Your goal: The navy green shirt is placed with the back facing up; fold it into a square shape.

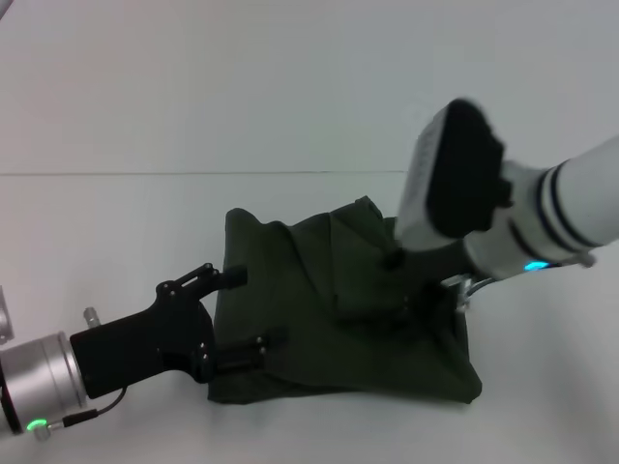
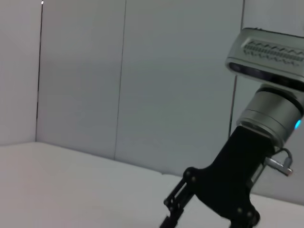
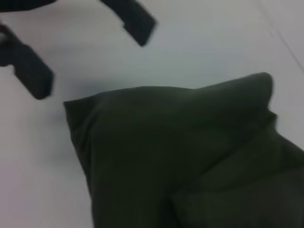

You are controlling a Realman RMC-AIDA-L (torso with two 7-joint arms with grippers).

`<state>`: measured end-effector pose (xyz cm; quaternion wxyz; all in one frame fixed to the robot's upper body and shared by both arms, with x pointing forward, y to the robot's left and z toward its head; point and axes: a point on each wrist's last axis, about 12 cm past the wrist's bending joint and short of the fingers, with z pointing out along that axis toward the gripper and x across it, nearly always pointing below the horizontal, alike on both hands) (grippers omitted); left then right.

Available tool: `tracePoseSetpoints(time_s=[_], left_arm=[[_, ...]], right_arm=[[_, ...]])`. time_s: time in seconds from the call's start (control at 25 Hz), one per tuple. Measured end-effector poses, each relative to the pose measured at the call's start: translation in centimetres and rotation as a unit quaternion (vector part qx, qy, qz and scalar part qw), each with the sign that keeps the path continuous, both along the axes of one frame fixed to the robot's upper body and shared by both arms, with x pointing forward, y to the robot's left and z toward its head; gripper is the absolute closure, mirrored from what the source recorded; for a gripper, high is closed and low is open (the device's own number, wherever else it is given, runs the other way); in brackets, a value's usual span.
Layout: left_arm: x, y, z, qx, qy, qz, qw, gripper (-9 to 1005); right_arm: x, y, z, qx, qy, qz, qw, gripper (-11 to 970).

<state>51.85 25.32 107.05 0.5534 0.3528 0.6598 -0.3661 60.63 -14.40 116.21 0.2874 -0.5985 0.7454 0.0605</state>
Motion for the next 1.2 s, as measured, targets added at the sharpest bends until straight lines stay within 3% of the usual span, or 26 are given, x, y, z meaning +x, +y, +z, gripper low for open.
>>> tracePoseSetpoints(time_s=[0.12, 0.36, 0.6, 0.76, 1.0, 1.2], left_arm=[[0.1, -0.1, -0.2, 0.006, 0.005, 0.002, 1.000, 60], [0.3, -0.1, -0.3, 0.012, 0.015, 0.007, 1.000, 66], [0.4, 0.6, -0.3, 0.011, 0.021, 0.020, 1.000, 72], [0.5, 0.4, -0.4, 0.016, 0.024, 0.018, 0.999, 76], [0.6, 0.4, -0.5, 0.022, 0.028, 0.020, 0.999, 81], [0.6, 0.3, -0.7, 0.023, 0.030, 0.025, 0.999, 86]], right_arm=[[-0.7, 2.1, -1.6, -0.010, -0.015, 0.019, 1.000, 230], [-1.3, 4.2, -4.5, -0.018, -0.053, 0.026, 0.998, 192], [-0.3, 4.5, -6.1, -0.022, -0.068, 0.006, 0.997, 265], [-0.1, 4.6, -5.6, -0.009, -0.085, -0.003, 0.996, 313], [0.3, 3.9, -4.6, -0.014, -0.115, -0.023, 0.993, 566], [1.2, 3.2, -4.0, 0.011, -0.128, -0.070, 0.989, 715]])
